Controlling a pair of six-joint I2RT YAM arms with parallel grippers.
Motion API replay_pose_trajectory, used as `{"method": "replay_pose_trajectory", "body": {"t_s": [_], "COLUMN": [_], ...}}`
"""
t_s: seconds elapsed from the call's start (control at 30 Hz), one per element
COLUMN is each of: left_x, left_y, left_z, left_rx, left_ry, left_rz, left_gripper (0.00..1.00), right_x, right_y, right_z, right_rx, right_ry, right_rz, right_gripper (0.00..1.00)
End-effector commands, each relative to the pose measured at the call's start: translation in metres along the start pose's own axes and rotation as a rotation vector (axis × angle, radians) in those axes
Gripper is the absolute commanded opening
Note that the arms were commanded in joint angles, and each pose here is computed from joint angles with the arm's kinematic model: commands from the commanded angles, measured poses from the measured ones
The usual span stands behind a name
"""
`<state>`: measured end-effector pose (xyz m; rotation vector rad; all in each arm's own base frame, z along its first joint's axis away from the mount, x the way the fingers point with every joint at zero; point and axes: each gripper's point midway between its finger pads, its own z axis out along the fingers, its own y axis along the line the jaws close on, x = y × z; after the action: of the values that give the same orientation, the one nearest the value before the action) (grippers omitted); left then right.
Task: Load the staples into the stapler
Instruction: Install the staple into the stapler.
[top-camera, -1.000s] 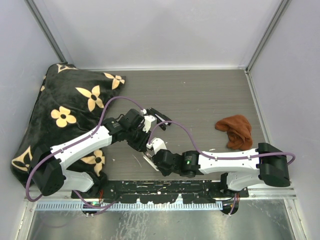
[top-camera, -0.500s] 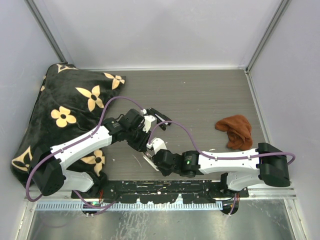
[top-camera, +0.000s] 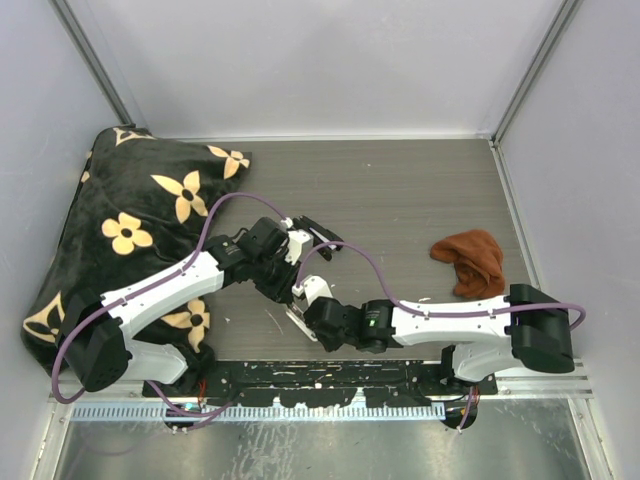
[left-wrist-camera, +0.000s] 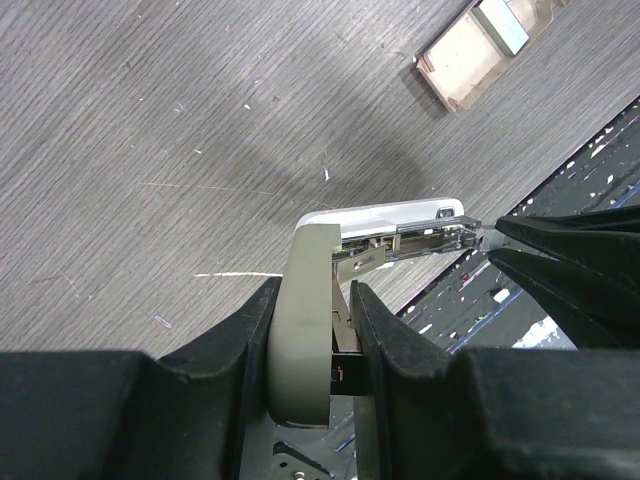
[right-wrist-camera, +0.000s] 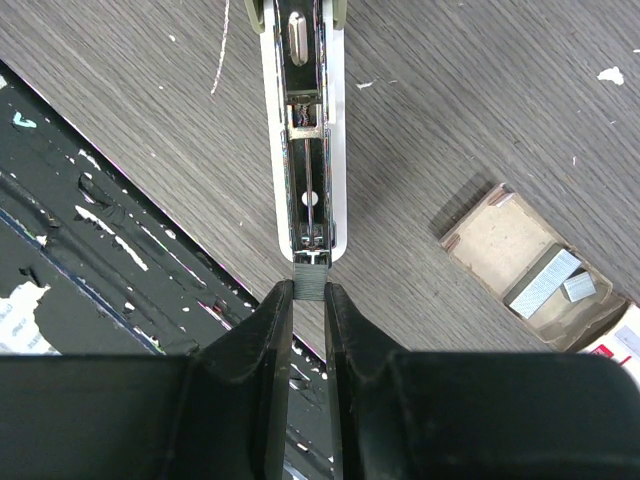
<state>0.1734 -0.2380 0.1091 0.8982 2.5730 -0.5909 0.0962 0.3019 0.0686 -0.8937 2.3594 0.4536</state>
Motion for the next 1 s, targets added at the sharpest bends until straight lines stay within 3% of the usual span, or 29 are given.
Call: {"method": "replay_pose_trajectory", "body": {"t_s": [0.0,0.97], "left_x": [-0.021,-0.018], "left_y": [-0.015,-0.02], "left_z": [-0.008,-0.005], "left_rx": [0.069,0.085], "left_ry": [-0.07,-0.055], "left_rz": [0.012,0.019], "left_gripper": [0.0,0.0], "right_x": [-0.017,-0.032], "right_y": [0.006,-0.001], "right_z": [-0.002,0.016], "right_rx": [-0.012,0.005], "right_ry": [-0.024,-0.016], "right_rz": [0.024,0.015], "right_gripper": [0.18,0.17]}}
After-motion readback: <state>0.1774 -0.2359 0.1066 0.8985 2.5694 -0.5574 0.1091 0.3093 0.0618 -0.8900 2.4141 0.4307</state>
